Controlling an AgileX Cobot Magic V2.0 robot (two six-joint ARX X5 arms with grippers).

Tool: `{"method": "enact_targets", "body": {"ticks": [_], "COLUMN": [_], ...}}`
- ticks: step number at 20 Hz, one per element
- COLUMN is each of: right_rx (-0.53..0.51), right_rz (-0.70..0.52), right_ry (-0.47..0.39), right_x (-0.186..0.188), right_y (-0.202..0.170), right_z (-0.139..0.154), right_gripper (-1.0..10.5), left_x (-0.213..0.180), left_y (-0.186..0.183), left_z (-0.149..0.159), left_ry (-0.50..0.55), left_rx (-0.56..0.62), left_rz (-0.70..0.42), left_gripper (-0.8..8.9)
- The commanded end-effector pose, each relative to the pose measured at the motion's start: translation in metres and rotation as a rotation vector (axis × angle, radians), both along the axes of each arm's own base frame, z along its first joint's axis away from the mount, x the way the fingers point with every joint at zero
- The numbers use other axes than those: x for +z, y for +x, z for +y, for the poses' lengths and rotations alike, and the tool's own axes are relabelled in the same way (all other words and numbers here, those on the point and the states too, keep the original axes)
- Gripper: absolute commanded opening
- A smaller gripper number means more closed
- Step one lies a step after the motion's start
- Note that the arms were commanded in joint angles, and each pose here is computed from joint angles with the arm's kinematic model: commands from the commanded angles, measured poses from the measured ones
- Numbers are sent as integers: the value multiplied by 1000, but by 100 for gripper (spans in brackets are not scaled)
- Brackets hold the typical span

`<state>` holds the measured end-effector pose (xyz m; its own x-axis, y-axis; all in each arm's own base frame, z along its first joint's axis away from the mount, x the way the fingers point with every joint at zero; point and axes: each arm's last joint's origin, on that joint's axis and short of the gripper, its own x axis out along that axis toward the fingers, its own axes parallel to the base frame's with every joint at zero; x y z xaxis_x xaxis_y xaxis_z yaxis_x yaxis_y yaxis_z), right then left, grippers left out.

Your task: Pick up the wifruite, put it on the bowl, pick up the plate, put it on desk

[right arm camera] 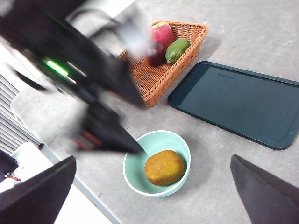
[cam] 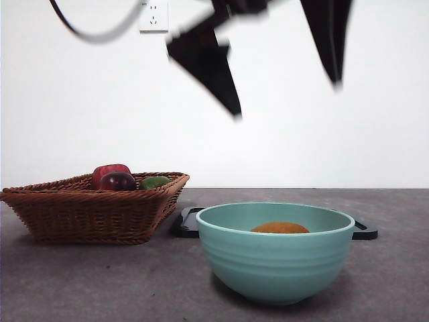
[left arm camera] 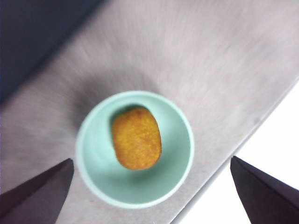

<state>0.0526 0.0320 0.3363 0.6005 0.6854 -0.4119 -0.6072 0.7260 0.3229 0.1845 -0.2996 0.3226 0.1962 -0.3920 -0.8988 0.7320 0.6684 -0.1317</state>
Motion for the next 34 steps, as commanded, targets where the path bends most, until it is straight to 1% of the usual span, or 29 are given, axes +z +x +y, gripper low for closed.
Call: {"method": "enact_targets", "body": {"ticks": [1, 3, 8, 12, 15, 19, 22, 25, 30, 33, 34], "right_rx": [11, 11, 11, 11, 11, 11, 9, 5, -4, -16, -34], "right_rz": [-32, -31, -35, -40, -39, -37, -35, -27, -13, -2, 5], "right_ry": [-3, -3, -2, 0, 0, 1, 2, 8, 21, 30, 32], "right_x": [5, 5, 5, 6, 6, 5, 5, 5, 5, 5, 5], "right_y": [-1, -1, -1, -1, -1, -1, -1, -1, -1, -1, 0], "right_z": [0, 0, 0, 0, 0, 0, 0, 0, 0, 0, 0], "right_gripper": [568, 568, 568, 568, 568, 568, 568, 568, 568, 567, 567], "left_x": [36, 61, 109, 136, 144, 130, 107, 80, 44, 39, 39], "left_y": [-13, -28, -71, -107, -134, -162, -175, -180, -179, -176, -176], "left_z": [17, 42, 118, 177, 221, 268, 289, 300, 298, 293, 293], "left_ry": [-75, -109, -129, -245, -353, -465, -518, -534, -517, -497, -494], "left_rx": [13, 29, 33, 24, 33, 39, 49, 77, 99, 87, 81], "left_rz": [-69, -98, -211, -302, -369, -455, -491, -503, -492, -499, -504], "left_gripper": [634, 628, 625, 625, 625, 625, 625, 625, 625, 625, 625]}}
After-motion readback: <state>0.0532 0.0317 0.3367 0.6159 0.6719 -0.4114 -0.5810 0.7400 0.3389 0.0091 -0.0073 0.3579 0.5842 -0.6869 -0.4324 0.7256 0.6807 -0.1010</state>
